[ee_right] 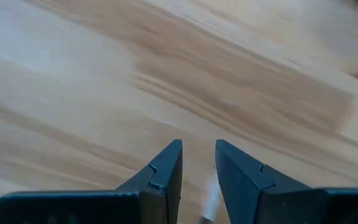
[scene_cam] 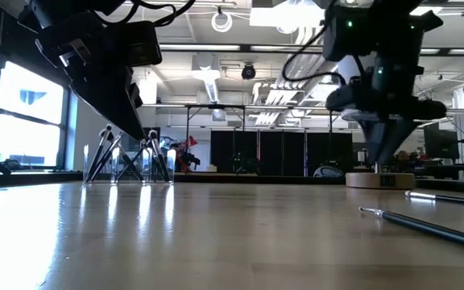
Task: Put items in baskets/containers
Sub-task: Put the eyeshadow brush into the transparent organizer
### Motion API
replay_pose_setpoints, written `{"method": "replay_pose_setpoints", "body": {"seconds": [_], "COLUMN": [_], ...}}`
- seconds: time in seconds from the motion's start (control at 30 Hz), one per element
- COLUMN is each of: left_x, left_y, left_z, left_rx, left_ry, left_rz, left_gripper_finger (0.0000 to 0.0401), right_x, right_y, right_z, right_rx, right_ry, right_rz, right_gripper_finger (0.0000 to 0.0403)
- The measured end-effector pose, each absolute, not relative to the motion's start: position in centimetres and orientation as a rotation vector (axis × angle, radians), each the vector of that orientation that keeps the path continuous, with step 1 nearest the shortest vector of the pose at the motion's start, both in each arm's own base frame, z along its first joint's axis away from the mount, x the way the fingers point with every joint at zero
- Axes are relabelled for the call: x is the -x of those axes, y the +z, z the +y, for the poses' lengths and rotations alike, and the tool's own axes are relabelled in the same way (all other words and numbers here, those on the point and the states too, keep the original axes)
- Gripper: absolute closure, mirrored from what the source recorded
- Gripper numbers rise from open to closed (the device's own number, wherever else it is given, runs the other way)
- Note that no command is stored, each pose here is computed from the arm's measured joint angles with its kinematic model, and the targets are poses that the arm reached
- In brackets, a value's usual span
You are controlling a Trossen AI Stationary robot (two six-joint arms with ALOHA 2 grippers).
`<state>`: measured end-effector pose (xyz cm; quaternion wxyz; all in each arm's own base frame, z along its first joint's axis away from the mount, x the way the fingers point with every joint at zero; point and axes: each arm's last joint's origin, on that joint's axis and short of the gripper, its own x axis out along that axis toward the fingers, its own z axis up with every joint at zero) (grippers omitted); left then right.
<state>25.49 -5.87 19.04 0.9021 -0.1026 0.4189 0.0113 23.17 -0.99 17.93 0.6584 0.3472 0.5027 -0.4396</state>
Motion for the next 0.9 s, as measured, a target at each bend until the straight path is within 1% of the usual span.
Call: {"method": "replay_pose_setpoints", "body": {"seconds": [0.13,0.23,0.4,0.6,0.77,0.9], "left_x": [-25.6,-25.7,-25.9,-25.9,-25.9,-26.0], "left_y": [19.1,19.2,19.4,19.4,19.5,19.5], "left_z": [-5.8,-5.8,-5.8,-5.8,-5.8,-5.7], "left_rx": [0.227,0.23,0.229,0.224,0.224,0.221], "left_ry": [0.046,0.059,0.068,0.08,0.079,0.09], "left_rz": [0.85,0.828,0.798,0.793,0.79,0.786], "left_gripper_finger": [0.0398,0.0398,0.0398,0.0398,0.0398,0.0398], "right_x": [-21.6,-20.6,-19.1,-18.5,-18.4,-18.7], "right_y": [16.8,15.3,13.7,12.3,12.2,12.1], "right_z": [-1.7,-1.8,-2.1,-2.2,-2.2,-2.2], "right_rx": [-0.808,-0.825,-0.834,-0.853,-0.846,-0.859], "right_ry": [-1.04,-1.046,-1.096,-1.07,-1.063,-1.046], "right_rz": [1.258,1.308,1.34,1.307,1.298,1.285], "right_gripper_finger": [0.0311,0.0311,0.0311,0.0314,0.0342,0.039]}}
